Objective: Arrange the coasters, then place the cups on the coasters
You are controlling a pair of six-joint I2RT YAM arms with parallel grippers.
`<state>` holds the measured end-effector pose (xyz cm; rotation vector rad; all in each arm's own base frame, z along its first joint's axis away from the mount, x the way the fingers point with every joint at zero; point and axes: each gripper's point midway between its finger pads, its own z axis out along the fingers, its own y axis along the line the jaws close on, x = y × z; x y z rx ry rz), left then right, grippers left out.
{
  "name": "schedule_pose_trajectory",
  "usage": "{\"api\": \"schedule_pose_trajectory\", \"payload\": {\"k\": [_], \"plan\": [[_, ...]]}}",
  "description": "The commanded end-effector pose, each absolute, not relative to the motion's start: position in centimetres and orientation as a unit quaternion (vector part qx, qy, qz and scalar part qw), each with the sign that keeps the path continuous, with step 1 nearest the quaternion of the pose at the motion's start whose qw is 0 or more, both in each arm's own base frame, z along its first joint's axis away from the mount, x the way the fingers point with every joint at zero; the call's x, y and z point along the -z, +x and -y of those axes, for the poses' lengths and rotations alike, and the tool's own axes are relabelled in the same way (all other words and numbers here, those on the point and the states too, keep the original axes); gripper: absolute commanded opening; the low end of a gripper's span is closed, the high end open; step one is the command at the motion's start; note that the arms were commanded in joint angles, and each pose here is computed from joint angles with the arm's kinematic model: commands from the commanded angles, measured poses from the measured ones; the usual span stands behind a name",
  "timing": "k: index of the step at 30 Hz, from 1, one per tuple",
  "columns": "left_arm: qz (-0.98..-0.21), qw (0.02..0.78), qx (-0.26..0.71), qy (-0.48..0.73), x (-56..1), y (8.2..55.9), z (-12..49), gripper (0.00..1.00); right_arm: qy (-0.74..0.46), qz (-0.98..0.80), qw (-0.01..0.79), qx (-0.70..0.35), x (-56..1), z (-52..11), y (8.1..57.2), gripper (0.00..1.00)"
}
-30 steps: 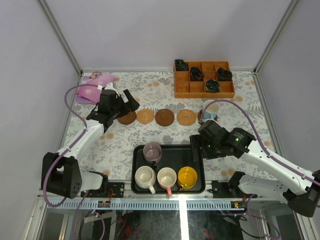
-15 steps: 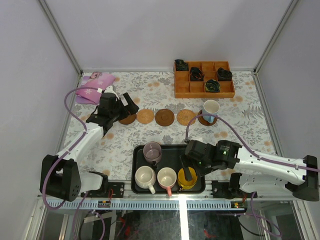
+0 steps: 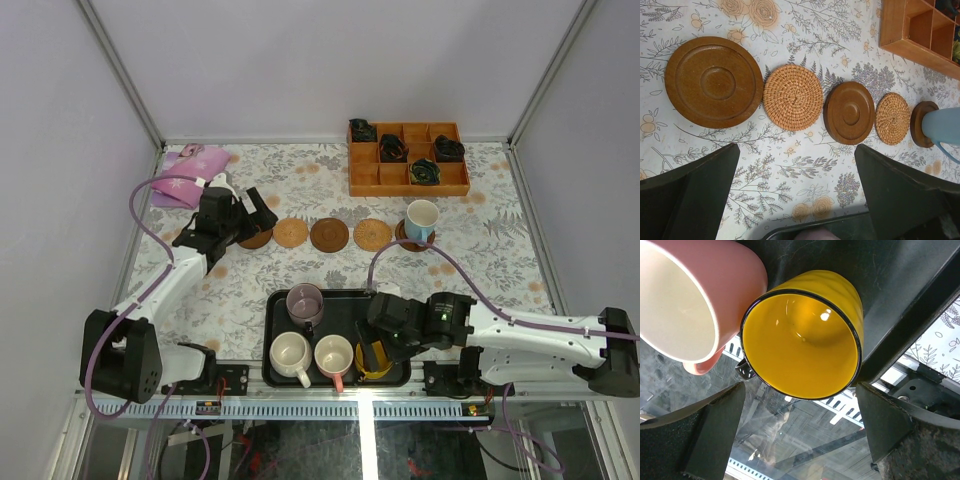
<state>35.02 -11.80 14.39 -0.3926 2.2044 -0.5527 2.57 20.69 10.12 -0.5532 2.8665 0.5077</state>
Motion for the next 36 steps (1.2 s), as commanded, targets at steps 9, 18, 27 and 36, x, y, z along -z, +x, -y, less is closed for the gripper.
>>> {"api": "schedule_pose_trajectory", "payload": {"k": [9,18,27,36], "plan": [[-0.868,0.415,0.233,-0.142,-14.3,35.7,12.4,1.0,-0.188,-0.962,0.077,-0.184,-9.2,-21.7,1.6,0.99],[-0.871,0.422,0.218,-0.128,-14.8,35.8,12.0,1.0,-0.197,-0.965,0.062,-0.163,-7.4,-22.2,1.6,1.0],[-0.875,0.418,0.213,-0.118,-14.3,36.0,12.0,1.0,-0.169,-0.973,0.074,-0.135,-6.3,-22.3,2.5,0.99],[-0.871,0.414,0.23,-0.133,-14.3,36.1,12.5,1.0,-0.111,-0.983,0.131,-0.069,-7.5,-18.7,4.5,0.99]]}}
